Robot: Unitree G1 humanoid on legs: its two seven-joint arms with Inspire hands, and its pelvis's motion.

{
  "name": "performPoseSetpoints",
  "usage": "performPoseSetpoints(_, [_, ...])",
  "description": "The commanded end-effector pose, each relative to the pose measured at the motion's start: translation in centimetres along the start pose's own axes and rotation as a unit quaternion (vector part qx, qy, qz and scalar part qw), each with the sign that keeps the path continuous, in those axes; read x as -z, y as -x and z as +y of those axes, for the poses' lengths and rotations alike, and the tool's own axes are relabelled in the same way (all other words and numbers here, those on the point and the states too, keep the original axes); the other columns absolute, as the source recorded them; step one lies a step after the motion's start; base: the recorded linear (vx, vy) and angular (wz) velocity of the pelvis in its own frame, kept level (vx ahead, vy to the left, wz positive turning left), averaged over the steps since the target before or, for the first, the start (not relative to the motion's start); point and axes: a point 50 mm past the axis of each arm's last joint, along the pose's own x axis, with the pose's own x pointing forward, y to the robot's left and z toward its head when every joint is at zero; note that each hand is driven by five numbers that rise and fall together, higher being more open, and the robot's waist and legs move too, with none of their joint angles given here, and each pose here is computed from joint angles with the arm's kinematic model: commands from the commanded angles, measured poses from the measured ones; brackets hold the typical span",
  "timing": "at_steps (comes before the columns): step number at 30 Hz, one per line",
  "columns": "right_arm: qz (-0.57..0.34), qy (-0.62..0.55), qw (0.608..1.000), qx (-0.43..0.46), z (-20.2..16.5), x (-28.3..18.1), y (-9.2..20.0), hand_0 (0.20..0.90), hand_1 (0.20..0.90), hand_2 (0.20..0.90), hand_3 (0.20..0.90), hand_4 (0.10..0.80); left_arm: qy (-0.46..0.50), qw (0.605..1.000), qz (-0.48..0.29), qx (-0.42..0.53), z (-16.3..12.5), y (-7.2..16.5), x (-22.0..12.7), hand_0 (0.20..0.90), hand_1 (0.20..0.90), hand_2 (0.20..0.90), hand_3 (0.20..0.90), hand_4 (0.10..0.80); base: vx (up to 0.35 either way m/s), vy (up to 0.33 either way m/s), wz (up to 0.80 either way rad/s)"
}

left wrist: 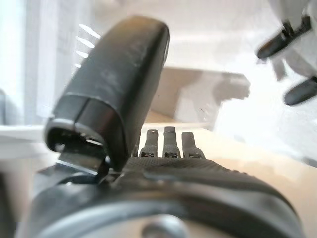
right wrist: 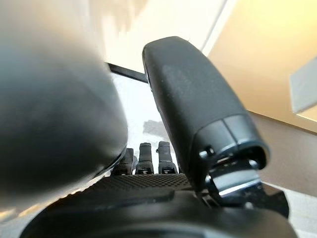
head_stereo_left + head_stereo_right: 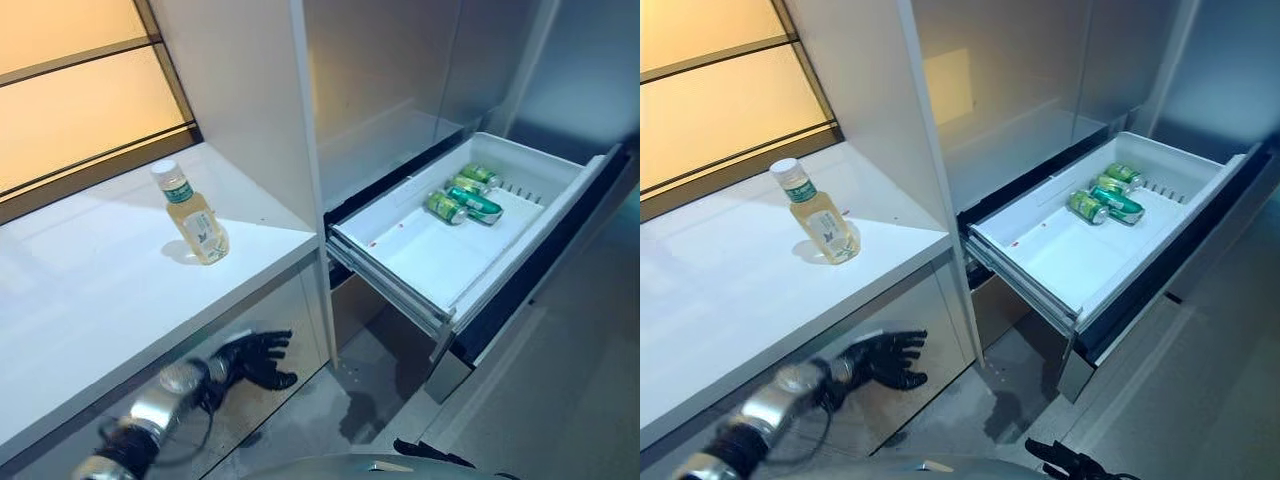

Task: Put drinks into fridge and close the fridge

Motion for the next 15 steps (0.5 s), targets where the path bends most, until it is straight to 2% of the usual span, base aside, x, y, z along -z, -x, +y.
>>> performPoseSetpoints(1, [-0.012, -0.013, 1.000, -0.021, 0.9, -0.7, -0.2, 0.900, 0.900, 0.900, 0.900, 0.800, 0.084, 0.948, -0.214, 0.220, -3.9, 0.5, -9.1, 0.900, 0.900, 0.900, 0.900, 0.800, 0.025, -0.017, 0.27])
performPoseSetpoints(2, [-0.009, -0.012, 1.000, -0.021, 0.9, -0.3, -0.2, 0.900, 0.900, 0.900, 0.900, 0.800, 0.124, 0.909, -0.285, 0.277, -4.8, 1.4, -11.0, 0.900, 0.900, 0.900, 0.900, 0.800, 0.029, -0.019, 0.22])
performPoseSetpoints(4, [-0.004, -0.009, 1.000, -0.023, 1.0, 0.1, -0.3, 0.900, 0.900, 0.900, 0.900, 0.800, 0.153, 0.867, -0.355, 0.314, -5.3, 2.4, -12.8, 0.900, 0.900, 0.900, 0.900, 0.800, 0.039, -0.024, 0.12])
performPoseSetpoints(8, [0.009, -0.001, 1.000, -0.027, 1.8, 1.4, -0.5, 0.900, 0.900, 0.900, 0.900, 0.800, 0.152, 0.791, -0.496, 0.323, -5.4, 5.3, -16.7, 0.900, 0.900, 0.900, 0.900, 0.800, 0.044, -0.047, 0.11])
performPoseSetpoints(11, [0.014, 0.003, 1.000, -0.028, 1.9, 1.9, -0.6, 0.900, 0.900, 0.900, 0.900, 0.800, 0.121, 0.777, -0.555, 0.271, -4.9, 6.9, -18.3, 0.900, 0.900, 0.900, 0.900, 0.800, 0.033, -0.035, 0.05])
performPoseSetpoints(13, [0.018, 0.004, 0.999, -0.027, 2.1, 2.1, -0.6, 0.900, 0.900, 0.900, 0.900, 0.800, 0.062, 0.773, -0.603, 0.188, -4.3, 8.6, -19.4, 0.900, 0.900, 0.900, 0.900, 0.800, 0.042, -0.033, 0.06])
performPoseSetpoints(15, [0.023, 0.007, 0.999, -0.028, 2.2, 2.5, -0.6, 0.900, 0.900, 0.900, 0.900, 0.800, -0.018, 0.750, -0.658, 0.064, -3.6, 11.3, -20.6, 0.900, 0.900, 0.900, 0.900, 0.800, 0.042, -0.036, 0.06])
